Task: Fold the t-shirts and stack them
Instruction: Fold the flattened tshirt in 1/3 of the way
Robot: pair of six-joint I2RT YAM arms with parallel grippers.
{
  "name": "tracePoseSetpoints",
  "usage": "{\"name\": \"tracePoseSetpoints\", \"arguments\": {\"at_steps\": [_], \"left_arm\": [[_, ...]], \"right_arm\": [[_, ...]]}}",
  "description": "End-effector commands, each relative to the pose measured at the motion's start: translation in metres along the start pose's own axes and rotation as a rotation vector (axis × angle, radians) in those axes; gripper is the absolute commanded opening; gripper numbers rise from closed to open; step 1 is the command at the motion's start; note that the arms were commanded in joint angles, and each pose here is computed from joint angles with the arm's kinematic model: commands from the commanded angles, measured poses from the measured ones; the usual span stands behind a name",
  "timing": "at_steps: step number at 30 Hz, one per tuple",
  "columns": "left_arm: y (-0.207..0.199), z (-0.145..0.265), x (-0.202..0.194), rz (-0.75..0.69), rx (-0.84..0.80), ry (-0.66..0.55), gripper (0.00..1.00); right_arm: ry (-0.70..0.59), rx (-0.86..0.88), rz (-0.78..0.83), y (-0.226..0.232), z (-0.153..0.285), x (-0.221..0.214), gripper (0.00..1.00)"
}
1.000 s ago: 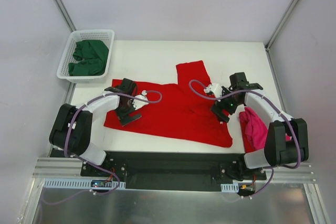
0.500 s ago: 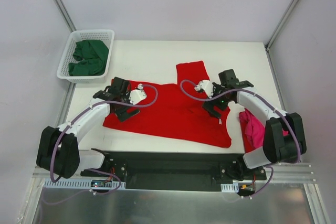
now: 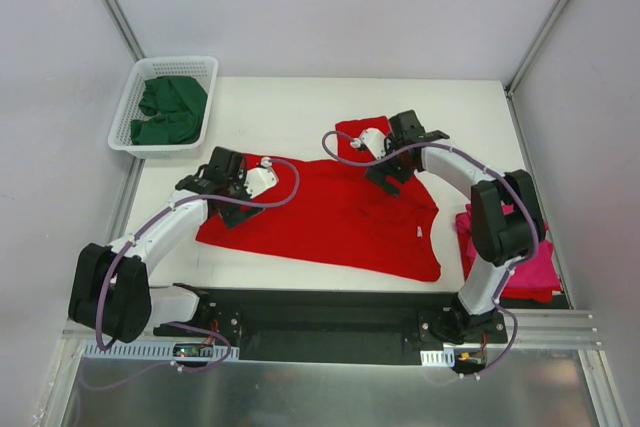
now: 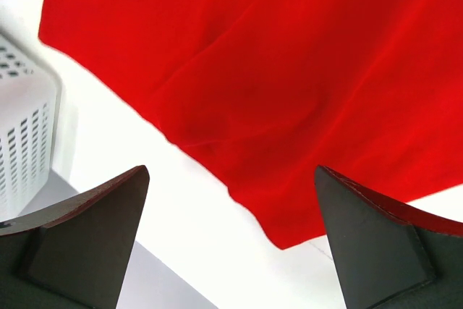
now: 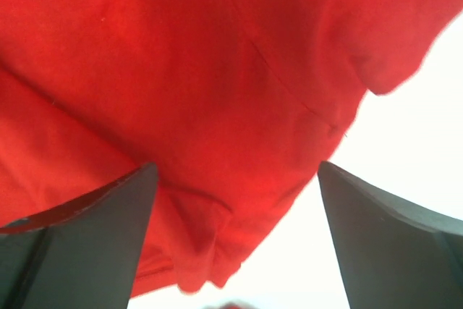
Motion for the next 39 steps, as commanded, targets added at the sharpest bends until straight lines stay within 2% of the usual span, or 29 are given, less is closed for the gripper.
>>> {"name": "tracePoseSetpoints", "arguments": {"at_steps": [1, 9, 14, 19, 23, 27, 39], "left_arm": [[0.025, -0.004, -0.015, 0.029, 0.117, 0.036, 1.0], [0.059, -0.029, -0.006, 0.027, 0.111, 0.045, 0.99], [0.04, -0.063, -0.016, -0.007, -0.007, 0.102, 0.99], [0.009, -0.075, -0.031, -0.008, -0.095, 0.139, 0.99], [-0.017, -0.071, -0.045, -0.002, -0.132, 0.16, 0.99], [-0.024, -0.06, -0.05, 0.007, -0.114, 0.154, 0.99], [-0.011, -0.03, -0.039, 0.072, -0.018, 0.084, 0.99]], "right_arm": [[0.091, -0.019, 0.012, -0.001, -0.008, -0.008, 0.96], [0.114, -0.023, 0.02, 0.006, -0.002, -0.023, 0.96], [0.136, -0.031, 0.024, 0.006, -0.001, -0.029, 0.96], [0.15, -0.063, 0.029, 0.001, -0.005, -0.031, 0.96], [0.151, -0.081, 0.033, -0.003, -0.01, -0.027, 0.96], [0.154, -0.096, 0.03, -0.008, -0.016, -0.026, 0.96], [0.132, -0.125, 0.046, -0.018, -0.032, -0.013, 0.96]]}}
Point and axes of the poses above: each gripper's point midway between its finger pads, its own z axis back along the fingers, its own y axis along the line the jaws close on, x = y × z, the point moved 3 cm from there along z, back along the fingers, and after that the axes turned 12 degrees about -z, right-handed, at the moved point
